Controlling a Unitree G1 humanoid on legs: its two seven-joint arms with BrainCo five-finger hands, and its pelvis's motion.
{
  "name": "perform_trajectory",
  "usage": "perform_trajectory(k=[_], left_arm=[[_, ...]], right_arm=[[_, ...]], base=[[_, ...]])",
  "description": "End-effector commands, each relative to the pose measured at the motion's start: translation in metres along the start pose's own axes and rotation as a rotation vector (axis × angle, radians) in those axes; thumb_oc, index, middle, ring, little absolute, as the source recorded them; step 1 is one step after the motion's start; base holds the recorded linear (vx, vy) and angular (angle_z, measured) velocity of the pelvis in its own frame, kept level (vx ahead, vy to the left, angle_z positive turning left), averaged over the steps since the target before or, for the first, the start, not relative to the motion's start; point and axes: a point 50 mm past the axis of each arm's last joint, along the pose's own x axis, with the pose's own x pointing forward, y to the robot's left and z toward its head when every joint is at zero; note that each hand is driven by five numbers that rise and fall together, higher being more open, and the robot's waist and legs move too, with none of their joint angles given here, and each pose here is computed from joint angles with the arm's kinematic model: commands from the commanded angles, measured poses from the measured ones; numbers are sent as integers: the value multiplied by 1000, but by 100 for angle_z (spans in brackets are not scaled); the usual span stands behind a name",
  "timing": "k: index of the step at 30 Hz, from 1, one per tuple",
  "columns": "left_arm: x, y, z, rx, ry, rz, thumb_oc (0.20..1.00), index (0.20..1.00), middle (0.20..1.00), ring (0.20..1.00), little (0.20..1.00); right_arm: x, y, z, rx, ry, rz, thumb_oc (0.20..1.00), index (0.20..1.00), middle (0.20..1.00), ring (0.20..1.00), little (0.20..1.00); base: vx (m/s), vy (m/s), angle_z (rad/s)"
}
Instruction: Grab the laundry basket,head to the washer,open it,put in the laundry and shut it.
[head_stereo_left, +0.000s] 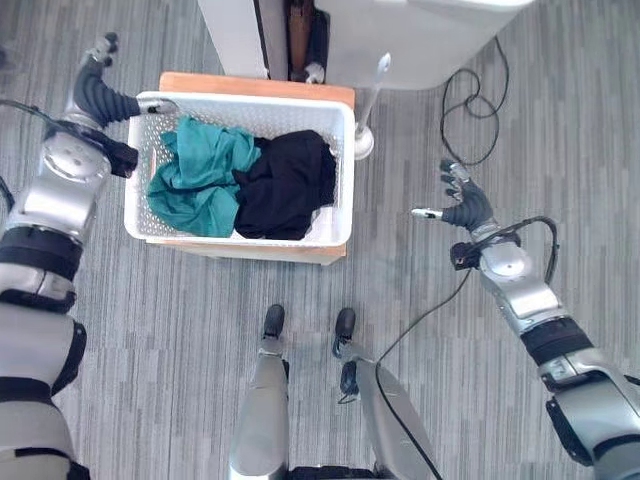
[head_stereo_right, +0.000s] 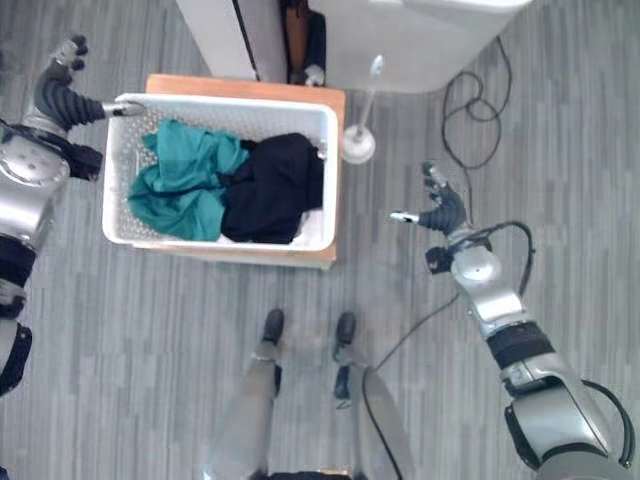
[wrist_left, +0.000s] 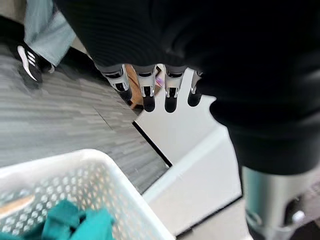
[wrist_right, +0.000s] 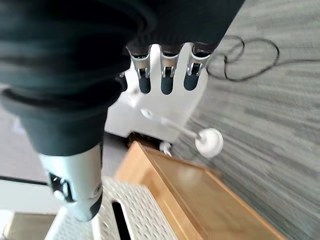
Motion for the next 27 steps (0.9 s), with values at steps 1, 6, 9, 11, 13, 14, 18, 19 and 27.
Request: perform_trajectory(k=[1, 6, 9, 11, 13, 14, 18, 19, 27], left_arm=[[1, 23, 7, 11, -44, 133, 1000, 1000, 1000, 1000, 1000], [-6, 31, 0, 54, -34, 173, 1000, 1000, 1000, 1000, 1000], [-11, 37, -14, 83, 11, 202, 1000, 1000, 1000, 1000, 1000], [-13, 41, -23, 95, 52, 218, 1000, 1000, 1000, 1000, 1000], [-16, 44, -33, 105, 92, 216, 1000, 1000, 1000, 1000, 1000], [-19, 45, -42, 99, 128, 201, 1000, 1000, 1000, 1000, 1000], [-17, 36, -45, 57, 150, 136, 1000, 1000, 1000, 1000, 1000], [-16, 33, -44, 40, 149, 121, 1000, 1000, 1000, 1000, 1000], [-1, 5, -20, -63, 109, 13, 1000, 1000, 1000, 1000, 1000]], right_arm=[[-5, -11, 9, -31, -69, -49, 1000, 1000, 1000, 1000, 1000], [-5, -8, 10, -40, -70, -65, 1000, 1000, 1000, 1000, 1000], [-5, -7, 12, -47, -80, -69, 1000, 1000, 1000, 1000, 1000], [-3, -6, 16, -45, -91, -71, 1000, 1000, 1000, 1000, 1000], [-2, -3, 20, -41, -104, -63, 1000, 1000, 1000, 1000, 1000], [-1, 0, 23, -43, -117, -57, 1000, 1000, 1000, 1000, 1000], [4, 4, 32, -43, -144, -56, 1000, 1000, 1000, 1000, 1000], [6, 4, 35, -42, -151, -59, 1000, 1000, 1000, 1000, 1000], [16, 14, 59, -12, -222, -55, 1000, 1000, 1000, 1000, 1000]], base=[[0, 0, 0], [0, 0, 0], [0, 0, 0], [0, 0, 0], [0, 0, 0], [-9, -6, 3], [-9, -5, 2], [0, 0, 0], [-5, 0, 0]])
